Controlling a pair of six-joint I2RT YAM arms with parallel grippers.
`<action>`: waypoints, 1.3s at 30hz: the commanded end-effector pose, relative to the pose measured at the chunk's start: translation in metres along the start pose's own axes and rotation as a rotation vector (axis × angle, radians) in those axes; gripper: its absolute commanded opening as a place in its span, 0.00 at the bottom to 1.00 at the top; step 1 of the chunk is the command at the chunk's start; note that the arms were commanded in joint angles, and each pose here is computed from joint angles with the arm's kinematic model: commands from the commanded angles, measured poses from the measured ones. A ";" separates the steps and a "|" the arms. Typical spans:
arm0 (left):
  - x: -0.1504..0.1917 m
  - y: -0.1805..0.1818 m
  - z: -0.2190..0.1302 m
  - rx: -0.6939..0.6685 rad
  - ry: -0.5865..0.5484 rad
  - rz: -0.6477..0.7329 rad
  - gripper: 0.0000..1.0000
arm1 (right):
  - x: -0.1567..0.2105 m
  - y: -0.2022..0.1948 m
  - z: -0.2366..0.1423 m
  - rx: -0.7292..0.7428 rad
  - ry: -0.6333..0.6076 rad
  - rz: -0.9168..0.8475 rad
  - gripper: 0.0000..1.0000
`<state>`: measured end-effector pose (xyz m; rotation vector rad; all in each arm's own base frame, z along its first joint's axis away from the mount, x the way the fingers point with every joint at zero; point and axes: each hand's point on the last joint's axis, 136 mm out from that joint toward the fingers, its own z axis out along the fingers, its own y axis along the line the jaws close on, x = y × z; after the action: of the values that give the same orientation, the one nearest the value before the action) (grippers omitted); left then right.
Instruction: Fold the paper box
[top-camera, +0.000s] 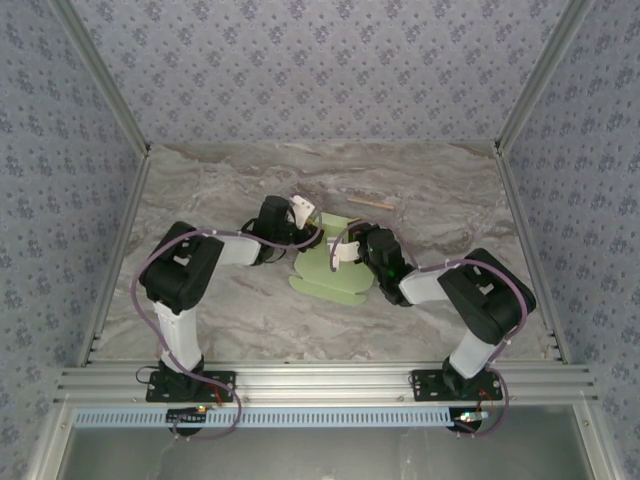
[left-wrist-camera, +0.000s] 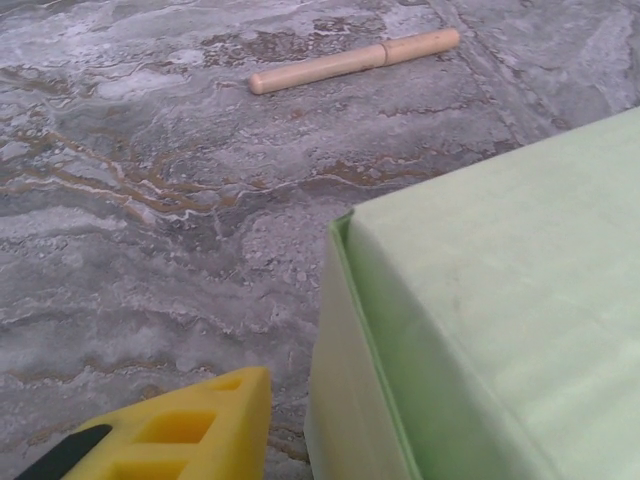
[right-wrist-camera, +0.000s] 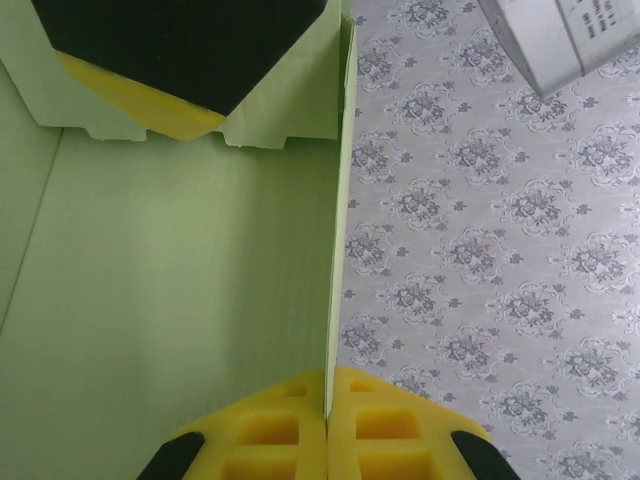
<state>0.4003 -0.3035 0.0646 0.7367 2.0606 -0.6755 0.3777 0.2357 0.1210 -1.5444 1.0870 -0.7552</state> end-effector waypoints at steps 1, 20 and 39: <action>-0.001 0.020 0.002 -0.114 -0.027 -0.029 0.33 | -0.003 0.019 -0.002 -0.083 -0.009 -0.050 0.00; 0.008 0.056 -0.004 -0.383 -0.062 -0.299 0.21 | -0.004 0.023 -0.003 -0.097 -0.012 -0.043 0.00; 0.003 0.049 -0.004 -0.508 -0.084 -0.336 0.25 | -0.002 0.025 -0.001 -0.107 -0.005 -0.027 0.00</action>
<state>0.4127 -0.2989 0.0623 0.2015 2.1781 -0.4266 0.3814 0.2343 0.1217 -1.5450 1.1097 -0.7693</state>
